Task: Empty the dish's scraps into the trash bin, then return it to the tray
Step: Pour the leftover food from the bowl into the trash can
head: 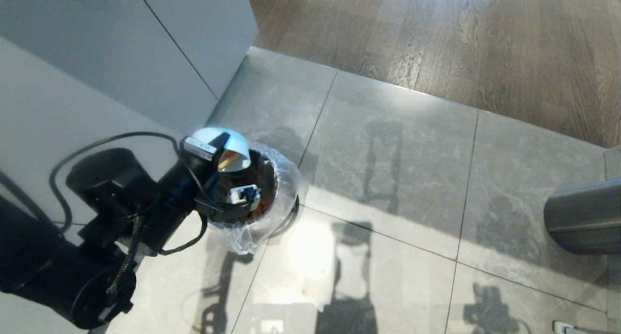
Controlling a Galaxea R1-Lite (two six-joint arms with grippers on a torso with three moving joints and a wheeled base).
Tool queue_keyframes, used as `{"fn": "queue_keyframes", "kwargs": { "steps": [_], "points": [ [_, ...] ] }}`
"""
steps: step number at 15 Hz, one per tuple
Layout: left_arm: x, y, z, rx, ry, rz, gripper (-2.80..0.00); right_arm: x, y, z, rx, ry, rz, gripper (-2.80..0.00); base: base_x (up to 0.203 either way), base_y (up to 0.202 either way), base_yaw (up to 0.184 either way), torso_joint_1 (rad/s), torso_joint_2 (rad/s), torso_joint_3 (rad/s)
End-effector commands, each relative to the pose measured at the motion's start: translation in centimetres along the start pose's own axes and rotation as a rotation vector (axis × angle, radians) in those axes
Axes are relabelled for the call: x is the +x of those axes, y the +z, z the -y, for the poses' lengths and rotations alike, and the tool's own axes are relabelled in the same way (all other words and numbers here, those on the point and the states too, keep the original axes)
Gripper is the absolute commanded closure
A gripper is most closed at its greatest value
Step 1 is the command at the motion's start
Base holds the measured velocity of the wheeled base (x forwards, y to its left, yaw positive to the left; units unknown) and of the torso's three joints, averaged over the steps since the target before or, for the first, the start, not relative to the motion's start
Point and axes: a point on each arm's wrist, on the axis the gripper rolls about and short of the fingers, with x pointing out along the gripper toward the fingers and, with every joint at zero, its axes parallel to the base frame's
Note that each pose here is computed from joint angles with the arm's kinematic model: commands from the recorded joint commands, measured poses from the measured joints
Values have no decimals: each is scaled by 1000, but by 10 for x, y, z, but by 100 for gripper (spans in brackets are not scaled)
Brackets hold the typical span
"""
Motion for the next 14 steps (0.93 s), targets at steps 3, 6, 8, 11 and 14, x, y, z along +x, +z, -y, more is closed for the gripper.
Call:
{"fn": "queue_keyframes", "kwargs": {
  "steps": [3, 6, 8, 11, 14],
  "points": [
    [-15, 10, -27, 57, 97, 5, 0, 0, 0, 0, 0, 1, 1, 0, 0, 0, 0, 0, 0, 0],
    [-15, 11, -42, 66, 150, 1, 0, 0, 0, 0, 0, 1, 1, 0, 0, 0, 0, 0, 0, 0],
    [-16, 12, -51, 102, 181, -3, 0, 0, 0, 0, 0, 1, 2, 0, 0, 0, 0, 0, 0, 0],
    [-16, 12, -55, 112, 197, -7, 0, 0, 0, 0, 0, 1, 0, 0, 0, 0, 0, 0, 0, 0],
    [-16, 14, -55, 118, 199, -1, 0, 0, 0, 0, 0, 1, 0, 0, 0, 0, 0, 0, 0, 0]
  ]
}}
